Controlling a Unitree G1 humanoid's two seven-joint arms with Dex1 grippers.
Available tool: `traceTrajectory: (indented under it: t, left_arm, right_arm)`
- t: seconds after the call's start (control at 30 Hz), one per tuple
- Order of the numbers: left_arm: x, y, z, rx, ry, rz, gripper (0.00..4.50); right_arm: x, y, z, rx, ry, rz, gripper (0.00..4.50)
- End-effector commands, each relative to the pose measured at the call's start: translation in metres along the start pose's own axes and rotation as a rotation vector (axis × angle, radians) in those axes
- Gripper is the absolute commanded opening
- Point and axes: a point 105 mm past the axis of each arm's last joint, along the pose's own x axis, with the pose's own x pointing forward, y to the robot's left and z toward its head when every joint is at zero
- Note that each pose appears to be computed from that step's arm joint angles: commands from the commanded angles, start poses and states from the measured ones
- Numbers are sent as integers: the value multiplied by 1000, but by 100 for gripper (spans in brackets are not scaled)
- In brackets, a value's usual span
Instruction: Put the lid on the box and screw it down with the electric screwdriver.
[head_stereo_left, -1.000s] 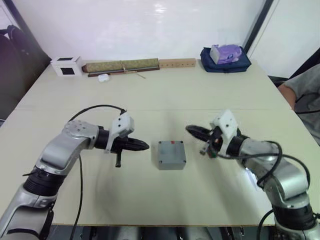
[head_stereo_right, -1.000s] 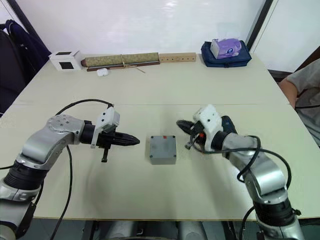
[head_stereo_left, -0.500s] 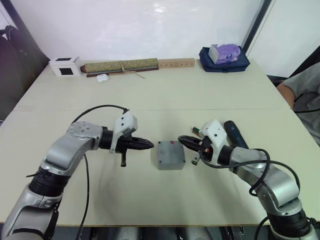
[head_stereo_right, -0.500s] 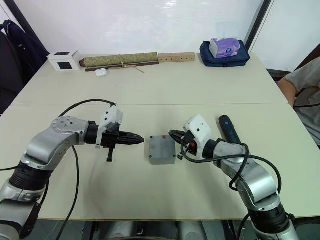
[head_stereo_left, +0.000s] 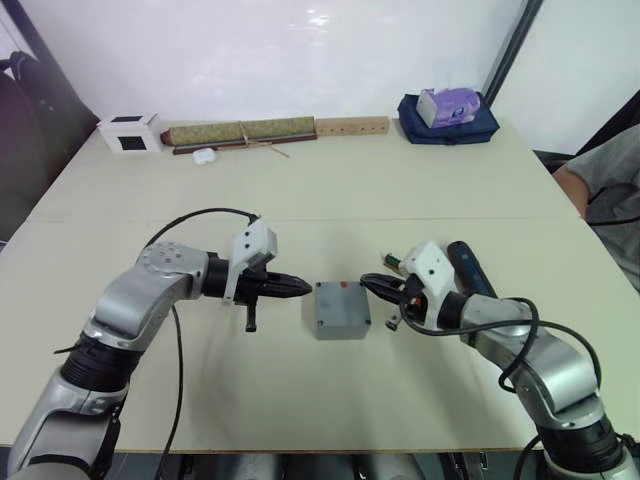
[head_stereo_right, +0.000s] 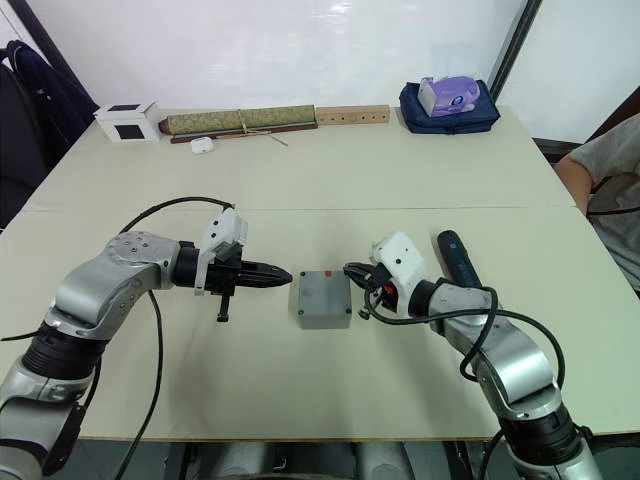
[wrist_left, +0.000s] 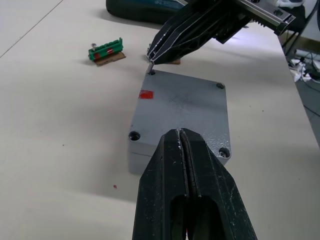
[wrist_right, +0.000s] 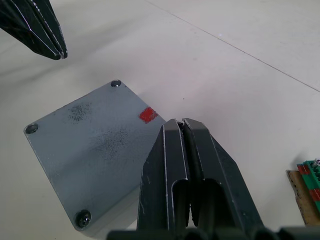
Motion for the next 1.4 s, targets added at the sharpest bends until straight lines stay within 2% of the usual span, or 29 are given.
traceTrajectory:
  t: [0.03,0.83,0.87,0.93,1.13,1.23,1.3,1.33,1.4]
  left_arm:
    - [-2,-1,15,47,-31,0,0]
    - [4,0,13,46,-43,1,0]
    - [4,0,13,46,-43,1,0]
    - [4,0,13,46,-44,2,0]
    - [4,0,17,44,-65,0,0]
    - [5,1,19,46,-75,-2,0]
    - [9,1,28,79,-99,-21,0]
    - [9,-4,36,116,-107,-74,0]
    - [7,-11,42,168,-101,-139,0]
  right_arm:
    - [-1,2,0,2,-2,5,1]
    - [-2,4,2,18,13,35,1]
    - [-3,3,1,16,15,32,44]
    - [-3,2,0,13,24,30,96]
    - [-9,-4,4,5,29,22,343]
    - [-14,-10,8,15,21,10,442]
    - [-34,-37,21,92,6,-62,442]
    - [-55,-65,21,124,71,-140,442]
    - [-87,-97,20,179,169,-230,442]
